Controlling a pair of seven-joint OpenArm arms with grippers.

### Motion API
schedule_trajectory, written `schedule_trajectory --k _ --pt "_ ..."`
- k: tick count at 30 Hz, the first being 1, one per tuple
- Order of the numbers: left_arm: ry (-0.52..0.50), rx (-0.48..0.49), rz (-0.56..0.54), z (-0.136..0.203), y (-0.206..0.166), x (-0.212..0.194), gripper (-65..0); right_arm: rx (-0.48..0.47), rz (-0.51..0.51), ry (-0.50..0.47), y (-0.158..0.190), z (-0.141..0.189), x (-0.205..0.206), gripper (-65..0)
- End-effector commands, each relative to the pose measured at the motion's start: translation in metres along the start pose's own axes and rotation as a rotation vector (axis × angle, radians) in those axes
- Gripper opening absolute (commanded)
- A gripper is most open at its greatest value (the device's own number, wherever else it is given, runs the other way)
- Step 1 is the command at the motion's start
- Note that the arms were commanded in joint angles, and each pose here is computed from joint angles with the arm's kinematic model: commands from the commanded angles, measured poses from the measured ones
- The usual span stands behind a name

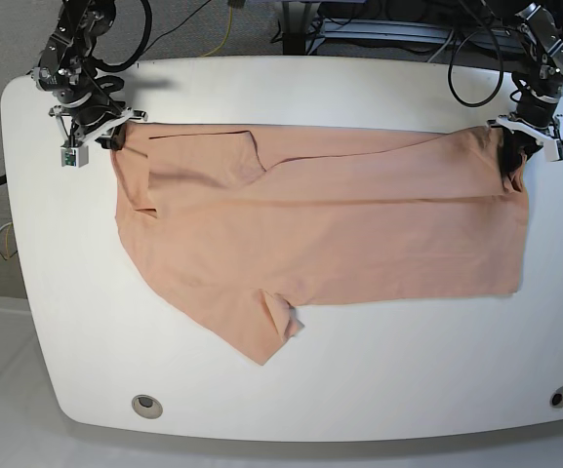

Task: Fold the T-shirt properly
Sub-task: 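Drag both grippers back, pulling the shirt's shoulder edge toward the robot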

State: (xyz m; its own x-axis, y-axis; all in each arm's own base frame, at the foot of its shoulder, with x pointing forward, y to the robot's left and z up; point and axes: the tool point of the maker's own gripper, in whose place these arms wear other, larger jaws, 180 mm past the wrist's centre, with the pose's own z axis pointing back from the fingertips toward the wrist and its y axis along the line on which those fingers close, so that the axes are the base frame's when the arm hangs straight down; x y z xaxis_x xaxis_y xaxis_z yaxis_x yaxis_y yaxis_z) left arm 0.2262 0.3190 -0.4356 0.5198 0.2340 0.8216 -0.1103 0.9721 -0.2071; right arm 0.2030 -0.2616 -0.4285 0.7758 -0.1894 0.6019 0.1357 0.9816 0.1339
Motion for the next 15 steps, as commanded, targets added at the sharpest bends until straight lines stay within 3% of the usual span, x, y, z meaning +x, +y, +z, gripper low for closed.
schedule_trajectory --k 1,15 --pt "0.291 0.043 -0.064 0.015 0.008 -0.066 -63.8 -0.054 0.01 0.057 -0.018 0.008 -0.016 -65.0" --pt "0.306 0.027 -0.036 0.016 -0.005 -0.079 -63.8 -0.118 -0.003 0.056 -0.046 0.021 -0.018 -65.0"
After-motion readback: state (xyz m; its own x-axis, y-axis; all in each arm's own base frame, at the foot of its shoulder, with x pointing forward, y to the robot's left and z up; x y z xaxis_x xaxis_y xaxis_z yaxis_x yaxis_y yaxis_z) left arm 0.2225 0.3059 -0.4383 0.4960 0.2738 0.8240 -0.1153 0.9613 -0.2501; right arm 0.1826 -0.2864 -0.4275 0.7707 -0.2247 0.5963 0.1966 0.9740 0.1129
